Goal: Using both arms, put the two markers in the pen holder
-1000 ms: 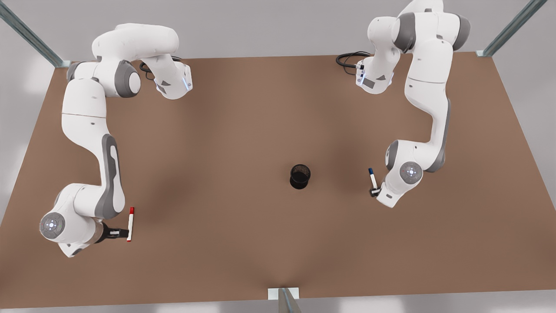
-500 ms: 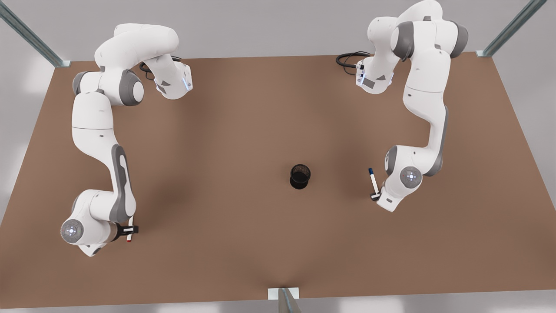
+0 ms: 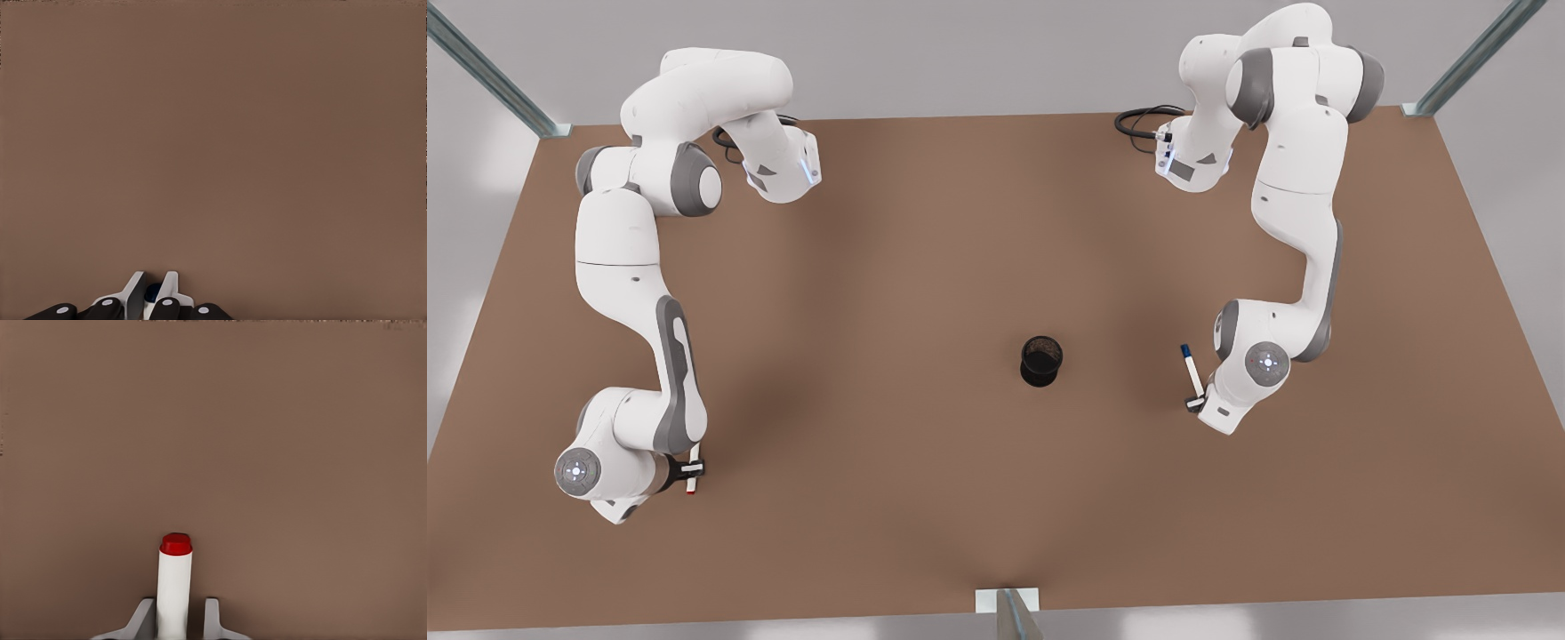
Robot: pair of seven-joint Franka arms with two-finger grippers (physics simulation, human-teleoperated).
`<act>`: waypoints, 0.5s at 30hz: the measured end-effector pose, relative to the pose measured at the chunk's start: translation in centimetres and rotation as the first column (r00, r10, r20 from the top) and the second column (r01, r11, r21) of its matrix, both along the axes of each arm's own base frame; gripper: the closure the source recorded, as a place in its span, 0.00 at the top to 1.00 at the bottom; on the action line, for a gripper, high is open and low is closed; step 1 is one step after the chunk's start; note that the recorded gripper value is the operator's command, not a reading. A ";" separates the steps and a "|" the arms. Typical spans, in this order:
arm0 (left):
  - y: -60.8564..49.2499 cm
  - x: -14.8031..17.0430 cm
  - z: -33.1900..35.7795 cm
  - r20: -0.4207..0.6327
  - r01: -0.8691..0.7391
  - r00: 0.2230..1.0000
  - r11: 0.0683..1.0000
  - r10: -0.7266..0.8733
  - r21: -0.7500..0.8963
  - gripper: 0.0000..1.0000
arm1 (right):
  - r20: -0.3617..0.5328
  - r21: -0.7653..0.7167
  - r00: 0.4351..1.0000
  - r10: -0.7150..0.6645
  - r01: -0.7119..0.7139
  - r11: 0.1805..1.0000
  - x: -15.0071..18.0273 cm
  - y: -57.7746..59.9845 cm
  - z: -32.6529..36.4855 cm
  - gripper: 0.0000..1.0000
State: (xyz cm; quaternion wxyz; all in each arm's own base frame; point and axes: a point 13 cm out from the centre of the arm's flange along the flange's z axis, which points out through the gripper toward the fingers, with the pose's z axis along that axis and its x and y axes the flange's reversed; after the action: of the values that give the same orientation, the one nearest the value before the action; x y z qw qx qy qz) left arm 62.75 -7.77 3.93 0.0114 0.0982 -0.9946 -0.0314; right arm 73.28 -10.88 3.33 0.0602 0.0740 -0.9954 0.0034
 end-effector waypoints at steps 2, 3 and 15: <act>0.0 0.2 0.2 0.006 -0.003 1.000 1.000 0.003 0.001 0.21 | 0.000 0.002 1.000 0.003 -0.003 1.000 0.0 0.0 0.0 0.36; 0.0 0.3 0.3 0.008 -0.004 1.000 1.000 0.004 0.001 0.21 | 0.001 0.003 1.000 0.005 -0.005 1.000 0.0 0.1 0.0 0.33; -2.1 4.2 9.2 0.006 -0.030 1.000 1.000 0.030 -0.009 0.21 | 0.050 0.030 0.998 0.034 -0.036 0.999 1.6 2.5 4.1 0.21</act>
State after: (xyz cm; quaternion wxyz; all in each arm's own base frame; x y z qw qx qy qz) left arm 66.94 -9.90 13.14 0.0093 0.1131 -0.9932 -0.0265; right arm 74.93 -8.35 7.46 0.0345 0.0923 -0.9951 -0.0091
